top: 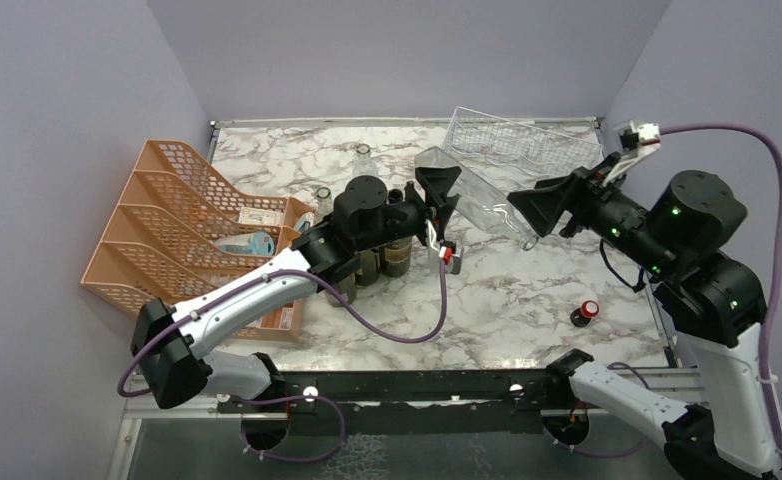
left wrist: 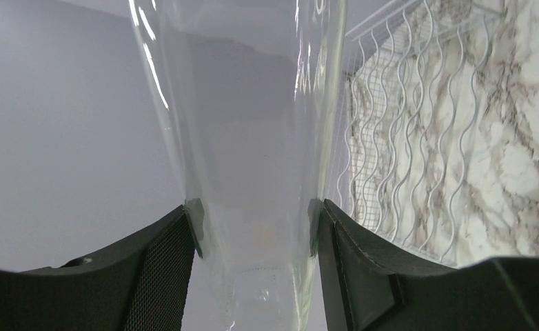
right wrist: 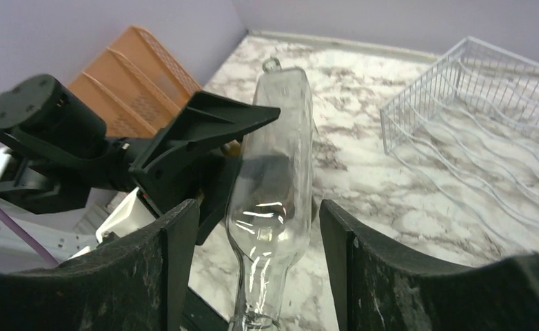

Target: Put the wine bottle on the wine rack

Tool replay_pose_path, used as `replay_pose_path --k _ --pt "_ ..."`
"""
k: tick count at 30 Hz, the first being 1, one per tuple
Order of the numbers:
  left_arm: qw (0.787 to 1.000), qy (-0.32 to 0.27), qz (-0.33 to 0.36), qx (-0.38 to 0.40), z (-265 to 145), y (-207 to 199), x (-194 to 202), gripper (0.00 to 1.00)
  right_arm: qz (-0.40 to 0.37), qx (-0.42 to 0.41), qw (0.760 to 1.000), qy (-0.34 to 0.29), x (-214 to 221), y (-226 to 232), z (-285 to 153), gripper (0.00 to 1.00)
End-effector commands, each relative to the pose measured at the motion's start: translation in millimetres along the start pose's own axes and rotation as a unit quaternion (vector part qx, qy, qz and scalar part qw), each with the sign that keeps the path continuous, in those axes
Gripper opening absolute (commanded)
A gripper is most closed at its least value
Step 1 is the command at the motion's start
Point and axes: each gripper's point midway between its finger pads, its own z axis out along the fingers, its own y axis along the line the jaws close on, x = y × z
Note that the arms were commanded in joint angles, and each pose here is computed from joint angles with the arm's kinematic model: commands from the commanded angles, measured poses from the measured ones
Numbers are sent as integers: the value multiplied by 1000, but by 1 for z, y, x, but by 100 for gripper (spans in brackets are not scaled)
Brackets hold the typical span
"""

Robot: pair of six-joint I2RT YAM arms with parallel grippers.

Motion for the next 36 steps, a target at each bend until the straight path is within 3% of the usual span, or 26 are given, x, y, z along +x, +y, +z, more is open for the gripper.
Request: replay_pose_path --k 1,7,14,17,20,27,28,30,31,32,33,36 --pt "992 -14 121 -32 1 37 -11 0 -20 5 997 69 31 -9 15 70" --pt "989 -27 147 -2 9 26 -13 0 -30 -24 988 147 74 -12 37 78" --pt "988 -24 152 14 15 19 -9 0 -28 -9 978 206 111 -28 51 78" --pt "988 -22 151 20 18 17 -7 0 -26 -6 977 211 119 -31 53 73" --pt "988 -19 150 25 19 15 -5 0 -27 -13 978 206 121 -30 54 62" --pt "990 -17 135 35 20 15 -4 0 -31 -6 984 177 113 -32 54 14" --pt "990 -15 133 35 20 14 -4 5 -33 -2 985 169 110 -33 53 9" --pt "992 -14 122 29 19 14 -3 36 -35 10 988 152 103 -36 52 2" --pt "993 -15 118 21 18 15 -4 56 -34 18 989 141 98 -38 51 1" --pt "993 -18 115 8 16 17 -6 93 -33 28 991 129 92 -40 50 1" --pt "994 -22 108 -10 12 21 -8 98 -32 37 992 118 86 -41 48 1" --pt "994 -42 79 -57 3 32 -19 99 -25 76 993 85 69 -50 43 1"
